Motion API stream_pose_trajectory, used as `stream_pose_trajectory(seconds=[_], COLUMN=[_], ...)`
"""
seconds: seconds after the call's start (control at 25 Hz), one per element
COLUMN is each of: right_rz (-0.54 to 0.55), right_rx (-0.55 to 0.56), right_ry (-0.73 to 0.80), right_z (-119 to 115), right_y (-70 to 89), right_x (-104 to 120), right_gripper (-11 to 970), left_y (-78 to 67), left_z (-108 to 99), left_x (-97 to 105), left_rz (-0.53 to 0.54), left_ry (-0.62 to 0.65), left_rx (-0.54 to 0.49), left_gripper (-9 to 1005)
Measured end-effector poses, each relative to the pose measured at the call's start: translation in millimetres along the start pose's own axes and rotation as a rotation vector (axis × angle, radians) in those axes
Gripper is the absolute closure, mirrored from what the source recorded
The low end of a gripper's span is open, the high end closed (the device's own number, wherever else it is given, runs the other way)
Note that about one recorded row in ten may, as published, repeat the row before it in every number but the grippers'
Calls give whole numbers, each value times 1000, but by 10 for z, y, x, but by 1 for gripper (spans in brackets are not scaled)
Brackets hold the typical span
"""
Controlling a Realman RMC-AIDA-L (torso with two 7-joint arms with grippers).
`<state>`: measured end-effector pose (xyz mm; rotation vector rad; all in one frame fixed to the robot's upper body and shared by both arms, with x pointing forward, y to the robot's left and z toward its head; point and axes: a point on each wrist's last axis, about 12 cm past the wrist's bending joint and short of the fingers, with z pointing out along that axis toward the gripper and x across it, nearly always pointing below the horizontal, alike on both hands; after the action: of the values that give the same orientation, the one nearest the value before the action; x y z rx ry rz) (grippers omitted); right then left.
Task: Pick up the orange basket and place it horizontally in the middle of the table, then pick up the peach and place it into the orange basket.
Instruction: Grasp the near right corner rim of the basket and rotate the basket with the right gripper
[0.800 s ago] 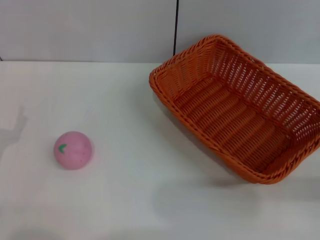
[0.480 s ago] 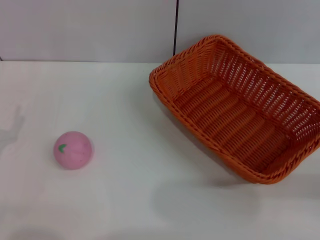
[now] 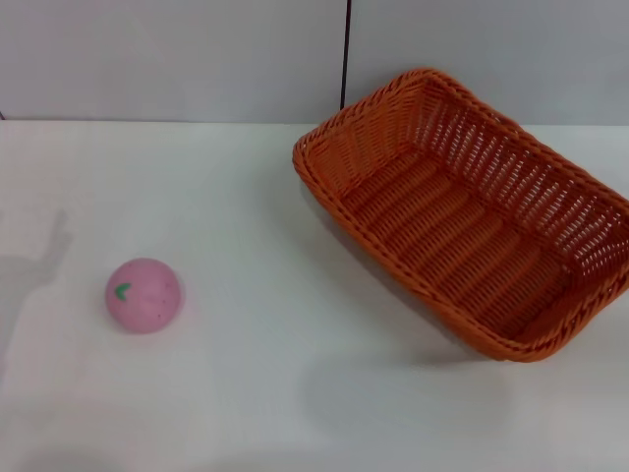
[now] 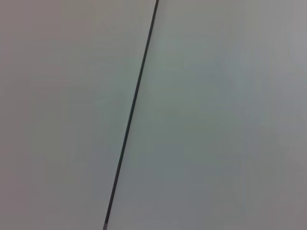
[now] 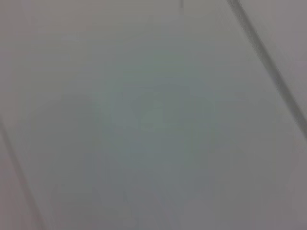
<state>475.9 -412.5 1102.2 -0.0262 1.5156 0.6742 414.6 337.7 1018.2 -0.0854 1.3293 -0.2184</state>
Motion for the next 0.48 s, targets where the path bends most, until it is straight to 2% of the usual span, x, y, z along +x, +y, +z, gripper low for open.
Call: stream_pose_trajectory(seconds=[0.04, 0.16, 0.2, 0.24, 0.36, 0.4, 0.48], right_rz=[0, 34, 45, 45, 61, 79, 88], right_rx=[0, -22, -12, -12, 3, 14, 20], right_ry=[0, 208, 368, 368, 590, 710, 768], right_z=[0, 80, 170, 170, 370, 510, 575], right_y=[0, 11, 37, 37, 121, 180, 207], right_x=[0, -379, -596, -596, -923, -1057, -1094], right_gripper=[171, 172, 172, 172, 172, 172, 172], left_y=[0, 13, 13, 13, 37, 38, 41], left_z=[0, -7, -7, -7, -103, -108, -119], left_x=[0, -19, -19, -19, -69, -73, -81], left_rz=[0, 4, 4, 4, 12, 13, 14], left_ry=[0, -5, -5, -5, -31, -34, -38], left_rx=[0, 14, 14, 14, 11, 11, 13], left_gripper=[156, 156, 156, 156, 157, 157, 157])
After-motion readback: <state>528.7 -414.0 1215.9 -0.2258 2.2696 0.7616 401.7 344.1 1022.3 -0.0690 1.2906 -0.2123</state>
